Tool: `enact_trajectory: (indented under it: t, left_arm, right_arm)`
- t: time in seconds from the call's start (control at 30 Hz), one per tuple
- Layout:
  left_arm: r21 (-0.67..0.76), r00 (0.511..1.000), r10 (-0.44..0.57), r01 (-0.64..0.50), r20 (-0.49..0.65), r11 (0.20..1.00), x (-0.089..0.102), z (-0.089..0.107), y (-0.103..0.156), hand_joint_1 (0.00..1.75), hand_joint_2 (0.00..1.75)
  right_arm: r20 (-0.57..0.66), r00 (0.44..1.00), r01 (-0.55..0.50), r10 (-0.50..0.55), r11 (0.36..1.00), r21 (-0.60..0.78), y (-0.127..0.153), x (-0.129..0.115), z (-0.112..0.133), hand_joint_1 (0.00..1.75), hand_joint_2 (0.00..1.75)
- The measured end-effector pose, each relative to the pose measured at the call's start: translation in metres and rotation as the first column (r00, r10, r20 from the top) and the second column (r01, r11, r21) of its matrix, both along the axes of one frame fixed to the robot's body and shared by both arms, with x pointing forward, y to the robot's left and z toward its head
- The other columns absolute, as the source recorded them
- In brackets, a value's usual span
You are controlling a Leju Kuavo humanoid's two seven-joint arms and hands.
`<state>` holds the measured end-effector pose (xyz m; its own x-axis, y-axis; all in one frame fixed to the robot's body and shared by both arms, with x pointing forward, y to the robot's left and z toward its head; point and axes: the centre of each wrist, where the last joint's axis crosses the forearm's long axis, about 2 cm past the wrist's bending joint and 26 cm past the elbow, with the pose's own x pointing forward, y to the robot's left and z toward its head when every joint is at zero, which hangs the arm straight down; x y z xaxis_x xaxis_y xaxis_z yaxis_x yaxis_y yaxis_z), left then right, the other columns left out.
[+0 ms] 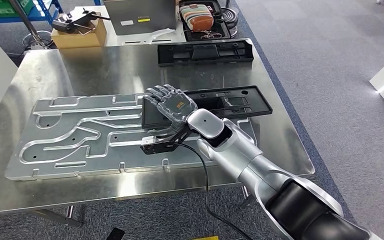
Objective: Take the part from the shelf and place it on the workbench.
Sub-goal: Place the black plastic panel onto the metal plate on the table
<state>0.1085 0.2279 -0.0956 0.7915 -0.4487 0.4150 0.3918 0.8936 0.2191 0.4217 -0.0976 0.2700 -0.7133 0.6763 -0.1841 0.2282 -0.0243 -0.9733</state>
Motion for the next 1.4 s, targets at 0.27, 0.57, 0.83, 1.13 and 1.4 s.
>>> enact_trajectory:
  t: [0.27,0.57,0.83,1.13,1.4]
  left_arm:
    - [-0.016,1.000,-0.005,0.005,0.004,1.000,0.005,0.003,-0.010,0.00,0.00]
    - [-0.021,1.000,-0.007,0.007,-0.003,1.000,0.005,0.003,-0.011,0.00,0.00]
    - [-0.024,1.000,-0.004,0.004,-0.011,1.000,0.002,0.002,-0.011,0.00,0.00]
    - [-0.029,1.000,-0.001,0.001,-0.015,1.000,0.000,0.002,-0.013,0.00,0.00]
    - [-0.035,1.000,0.002,-0.003,-0.017,0.999,-0.001,0.002,-0.015,0.00,0.00]
  right_arm:
    - [0.022,1.000,-0.012,0.012,1.000,0.007,0.002,-0.002,0.008,0.00,0.00]
    - [0.011,1.000,-0.006,0.006,1.000,0.003,0.002,-0.004,0.003,0.00,0.00]
    - [0.007,1.000,0.002,-0.002,1.000,-0.005,-0.002,-0.005,0.000,0.00,0.00]
    - [-0.008,1.000,0.012,-0.012,1.000,0.000,-0.005,-0.007,-0.008,0.00,0.00]
    - [-0.033,0.999,0.011,-0.009,0.998,0.062,-0.009,-0.012,-0.025,0.00,0.00]
